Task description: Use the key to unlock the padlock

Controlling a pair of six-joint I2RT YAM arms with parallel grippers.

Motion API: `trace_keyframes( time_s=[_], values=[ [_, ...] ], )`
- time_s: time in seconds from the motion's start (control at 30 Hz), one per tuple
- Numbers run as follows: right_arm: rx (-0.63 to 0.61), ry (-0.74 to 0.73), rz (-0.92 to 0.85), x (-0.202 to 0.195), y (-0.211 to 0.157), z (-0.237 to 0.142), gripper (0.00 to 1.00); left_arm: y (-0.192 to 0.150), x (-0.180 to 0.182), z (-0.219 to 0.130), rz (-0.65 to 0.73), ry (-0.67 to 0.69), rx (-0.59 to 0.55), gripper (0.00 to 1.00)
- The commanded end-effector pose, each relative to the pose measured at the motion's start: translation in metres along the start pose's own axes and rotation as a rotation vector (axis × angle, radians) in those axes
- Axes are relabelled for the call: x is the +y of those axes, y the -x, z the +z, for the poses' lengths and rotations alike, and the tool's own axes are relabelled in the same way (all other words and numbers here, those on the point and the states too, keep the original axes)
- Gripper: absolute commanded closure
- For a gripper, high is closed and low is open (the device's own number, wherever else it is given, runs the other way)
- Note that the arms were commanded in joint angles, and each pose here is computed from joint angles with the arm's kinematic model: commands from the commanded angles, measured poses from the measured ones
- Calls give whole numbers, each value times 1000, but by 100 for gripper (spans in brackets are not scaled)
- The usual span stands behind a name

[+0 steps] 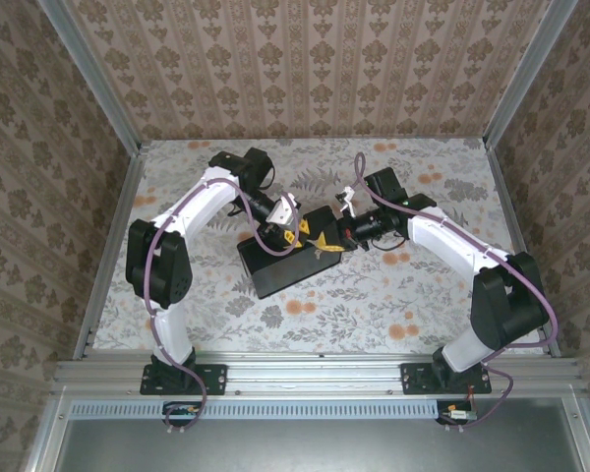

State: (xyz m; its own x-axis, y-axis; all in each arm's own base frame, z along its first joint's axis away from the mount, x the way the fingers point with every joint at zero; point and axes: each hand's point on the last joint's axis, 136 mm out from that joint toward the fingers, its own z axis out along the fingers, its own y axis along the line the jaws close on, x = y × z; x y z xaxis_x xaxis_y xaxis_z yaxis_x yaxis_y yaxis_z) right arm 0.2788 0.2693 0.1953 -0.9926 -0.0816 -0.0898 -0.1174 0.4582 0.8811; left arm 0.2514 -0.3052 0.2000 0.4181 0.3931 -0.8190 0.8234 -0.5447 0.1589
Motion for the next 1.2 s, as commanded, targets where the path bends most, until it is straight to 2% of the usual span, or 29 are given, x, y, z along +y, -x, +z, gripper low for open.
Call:
trace_keyframes(
  time_s=[0.0,0.17,0.6,0.73,0.87,0.97,1.17],
  values=[
    [-39,57,-69,27,15,2,100,-7,-2,10,-9,-33,31,76],
    [-46,126,-56,41,15,2,100,-7,2,10,-11,-13,22,76],
    [-38,137,-71,64,29,32,99,16,3,10,9,-2,-77,76],
    [-57,106,-89,58,22,22,81,4,11,6,-28,48,-63,76],
    [-89,25,-105,33,13,-1,62,-13,12,-1,-72,63,-23,76],
    [-125,-19,-117,16,10,-22,51,-20,13,-3,-93,62,12,76],
    [-133,-147,-215,1,-1,-40,50,-21,16,-6,-112,63,14,77]
  ],
)
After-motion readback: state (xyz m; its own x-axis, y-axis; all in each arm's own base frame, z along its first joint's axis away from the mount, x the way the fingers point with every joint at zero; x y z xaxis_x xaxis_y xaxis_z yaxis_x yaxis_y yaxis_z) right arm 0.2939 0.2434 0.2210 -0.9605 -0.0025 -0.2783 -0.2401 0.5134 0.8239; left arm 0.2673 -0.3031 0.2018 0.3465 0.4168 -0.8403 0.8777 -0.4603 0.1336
